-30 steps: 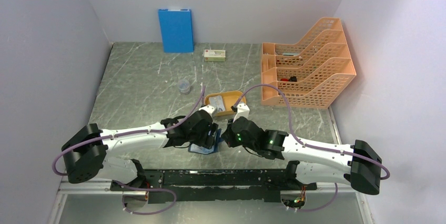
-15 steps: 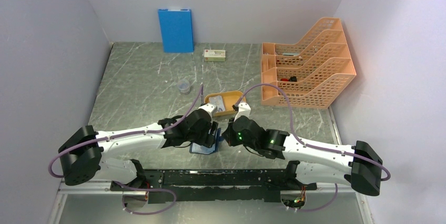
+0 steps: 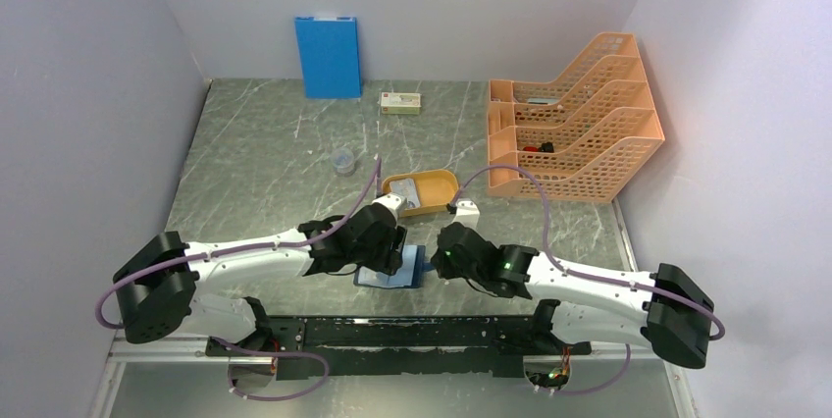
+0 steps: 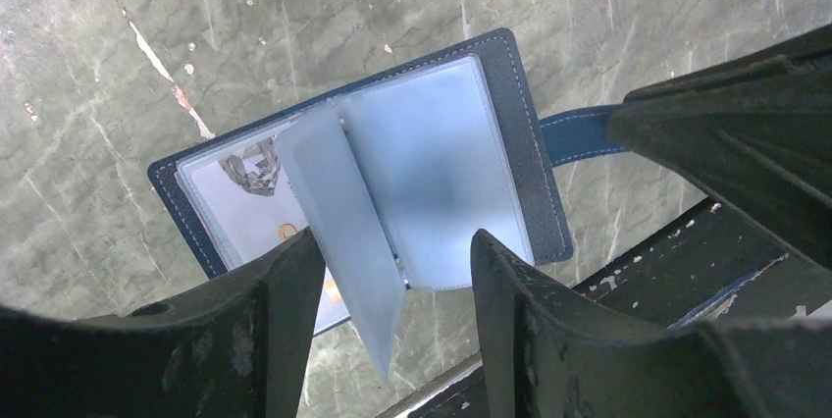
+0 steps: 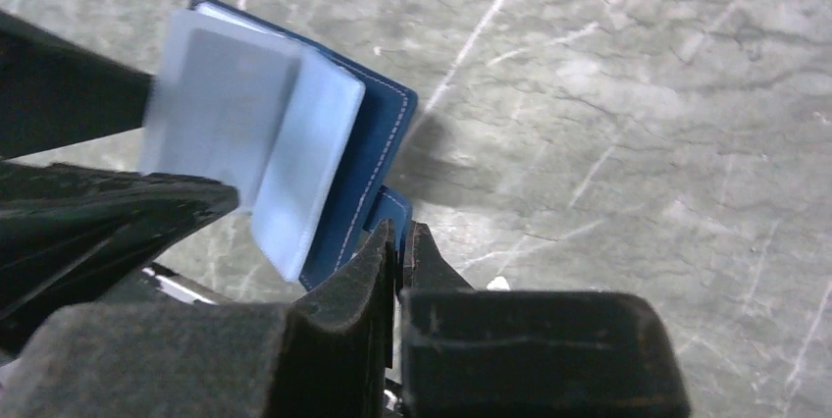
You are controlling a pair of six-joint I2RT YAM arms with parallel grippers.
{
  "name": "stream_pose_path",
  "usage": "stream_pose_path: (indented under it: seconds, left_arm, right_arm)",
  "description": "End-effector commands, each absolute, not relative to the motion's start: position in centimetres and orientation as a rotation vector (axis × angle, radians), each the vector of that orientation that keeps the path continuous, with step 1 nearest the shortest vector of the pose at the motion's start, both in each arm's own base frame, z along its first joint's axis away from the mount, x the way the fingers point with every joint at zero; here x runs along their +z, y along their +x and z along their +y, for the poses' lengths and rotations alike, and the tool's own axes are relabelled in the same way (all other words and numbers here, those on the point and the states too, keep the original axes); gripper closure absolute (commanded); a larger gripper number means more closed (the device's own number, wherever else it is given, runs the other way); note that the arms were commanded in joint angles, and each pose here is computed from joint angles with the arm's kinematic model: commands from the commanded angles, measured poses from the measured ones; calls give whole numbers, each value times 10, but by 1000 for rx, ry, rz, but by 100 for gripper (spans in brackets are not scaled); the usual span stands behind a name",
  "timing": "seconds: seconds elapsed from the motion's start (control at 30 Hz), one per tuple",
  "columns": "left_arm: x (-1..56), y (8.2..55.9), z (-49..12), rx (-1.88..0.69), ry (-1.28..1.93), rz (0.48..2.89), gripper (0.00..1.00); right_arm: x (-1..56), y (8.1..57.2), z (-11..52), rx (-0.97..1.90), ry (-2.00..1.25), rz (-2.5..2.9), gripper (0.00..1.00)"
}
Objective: Put the credit cards into the card holder
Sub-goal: Turn over the card slot in the card holder.
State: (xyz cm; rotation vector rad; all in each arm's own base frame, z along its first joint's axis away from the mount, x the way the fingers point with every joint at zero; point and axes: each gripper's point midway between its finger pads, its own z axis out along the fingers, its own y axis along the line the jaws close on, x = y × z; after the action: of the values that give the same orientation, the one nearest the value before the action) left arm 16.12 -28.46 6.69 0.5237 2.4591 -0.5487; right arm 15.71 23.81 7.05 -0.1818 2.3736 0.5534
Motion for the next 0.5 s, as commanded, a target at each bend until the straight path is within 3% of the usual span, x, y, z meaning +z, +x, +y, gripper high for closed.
stream_pose_path:
  seconds: [0.0,0.23,0.37,0.47]
  left_arm:
    - [70,160,-295,-601,520,2444,40]
    - [71,160,-294,-597,512,2448,40]
    - [71,161,-293,-593,503,2448,40]
    - [72,161,-293,-590,494,2449,40]
  right_arm:
    - [51,157,215,440,-92,2445,94]
    - [69,160,202,409,-43,2422,53]
    - [95,161,205,458,-42,2386,50]
    - [127,157,228,659,-110,2312,54]
